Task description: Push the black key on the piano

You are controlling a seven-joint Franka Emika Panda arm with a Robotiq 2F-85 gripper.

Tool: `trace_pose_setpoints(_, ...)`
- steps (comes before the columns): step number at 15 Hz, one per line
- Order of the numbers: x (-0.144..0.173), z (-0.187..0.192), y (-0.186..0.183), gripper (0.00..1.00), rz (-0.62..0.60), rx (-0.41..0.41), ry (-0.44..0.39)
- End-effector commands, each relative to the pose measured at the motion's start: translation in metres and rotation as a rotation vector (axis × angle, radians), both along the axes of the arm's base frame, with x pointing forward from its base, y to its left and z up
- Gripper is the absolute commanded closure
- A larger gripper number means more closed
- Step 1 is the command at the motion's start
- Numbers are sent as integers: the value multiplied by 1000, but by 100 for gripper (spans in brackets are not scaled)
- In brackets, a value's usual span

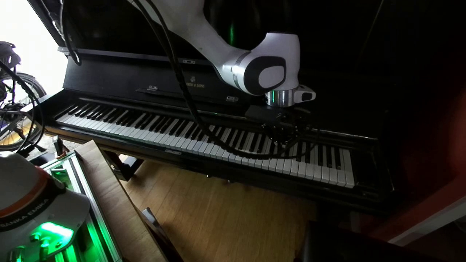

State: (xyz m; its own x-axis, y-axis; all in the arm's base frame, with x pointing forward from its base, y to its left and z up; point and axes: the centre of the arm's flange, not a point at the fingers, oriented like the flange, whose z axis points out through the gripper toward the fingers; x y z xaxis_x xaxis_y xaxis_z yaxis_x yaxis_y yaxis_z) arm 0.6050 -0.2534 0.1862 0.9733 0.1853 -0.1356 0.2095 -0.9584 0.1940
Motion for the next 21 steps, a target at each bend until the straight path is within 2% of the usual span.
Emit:
trace_pose_setpoints(1, 11, -15, -12, 100, -9, 20, -49)
trace_pose_setpoints(7, 19, -23, -18, 100, -50, 25, -89)
trace_pose_setpoints(21, 22, -45, -19, 100, -70, 58, -79)
